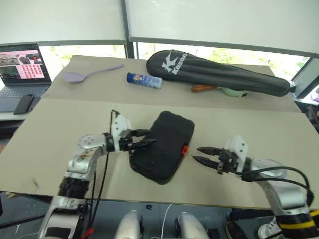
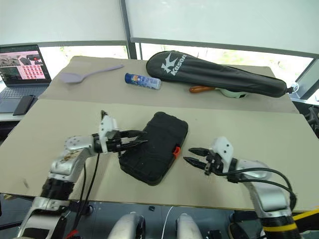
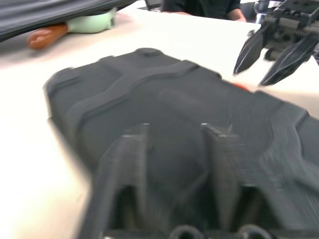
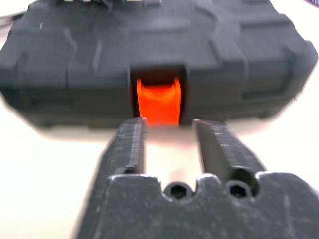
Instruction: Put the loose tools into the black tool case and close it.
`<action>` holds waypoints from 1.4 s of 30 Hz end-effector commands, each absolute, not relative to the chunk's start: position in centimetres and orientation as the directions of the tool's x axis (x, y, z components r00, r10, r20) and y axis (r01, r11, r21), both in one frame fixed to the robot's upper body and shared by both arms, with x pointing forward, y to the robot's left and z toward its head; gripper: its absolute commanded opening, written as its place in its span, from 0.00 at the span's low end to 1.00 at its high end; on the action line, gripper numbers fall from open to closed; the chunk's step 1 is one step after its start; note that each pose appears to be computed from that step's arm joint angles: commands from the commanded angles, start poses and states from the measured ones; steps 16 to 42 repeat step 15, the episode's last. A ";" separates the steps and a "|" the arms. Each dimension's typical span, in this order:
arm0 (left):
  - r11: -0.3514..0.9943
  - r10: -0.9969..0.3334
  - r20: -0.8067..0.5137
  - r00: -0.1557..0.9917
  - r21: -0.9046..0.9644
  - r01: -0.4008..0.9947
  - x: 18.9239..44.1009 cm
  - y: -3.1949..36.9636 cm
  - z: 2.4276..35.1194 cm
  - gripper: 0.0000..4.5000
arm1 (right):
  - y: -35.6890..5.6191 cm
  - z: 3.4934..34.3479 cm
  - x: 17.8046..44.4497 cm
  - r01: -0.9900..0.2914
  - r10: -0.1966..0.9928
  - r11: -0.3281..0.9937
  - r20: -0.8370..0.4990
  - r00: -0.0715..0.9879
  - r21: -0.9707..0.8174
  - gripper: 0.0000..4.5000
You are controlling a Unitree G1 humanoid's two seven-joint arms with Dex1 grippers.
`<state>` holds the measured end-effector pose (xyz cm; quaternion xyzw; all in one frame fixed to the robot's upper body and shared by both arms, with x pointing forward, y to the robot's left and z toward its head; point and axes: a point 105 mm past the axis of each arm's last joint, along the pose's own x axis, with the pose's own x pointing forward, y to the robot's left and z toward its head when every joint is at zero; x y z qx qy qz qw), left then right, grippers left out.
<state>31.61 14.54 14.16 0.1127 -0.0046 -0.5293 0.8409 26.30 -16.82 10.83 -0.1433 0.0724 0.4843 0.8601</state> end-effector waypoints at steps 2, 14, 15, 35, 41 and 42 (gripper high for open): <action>0.521 -0.814 -0.139 0.565 0.255 0.814 29.6 19.8 15.0 0.86 | -19.5 12.9 25.7 -0.820 0.817 0.446 -0.212 0.537 -0.359 0.85; 0.627 -0.636 -0.243 0.732 0.389 0.674 25.7 26.9 12.8 1.00 | -25.7 13.3 25.5 -0.796 0.803 0.440 -0.214 0.556 -0.416 0.98; 0.628 -0.637 -0.239 0.733 0.391 0.673 25.8 26.8 12.9 1.00 | -25.8 13.2 25.6 -0.797 0.804 0.441 -0.212 0.555 -0.413 0.98; 0.628 -0.637 -0.239 0.733 0.391 0.673 25.8 26.8 12.9 1.00 | -25.8 13.2 25.6 -0.797 0.804 0.441 -0.212 0.555 -0.413 0.98; 0.628 -0.637 -0.239 0.733 0.391 0.673 25.8 26.8 12.9 1.00 | -25.8 13.2 25.6 -0.797 0.804 0.441 -0.212 0.555 -0.413 0.98; 0.628 -0.637 -0.239 0.733 0.391 0.673 25.8 26.8 12.9 1.00 | -25.8 13.2 25.6 -0.797 0.804 0.441 -0.212 0.555 -0.413 0.98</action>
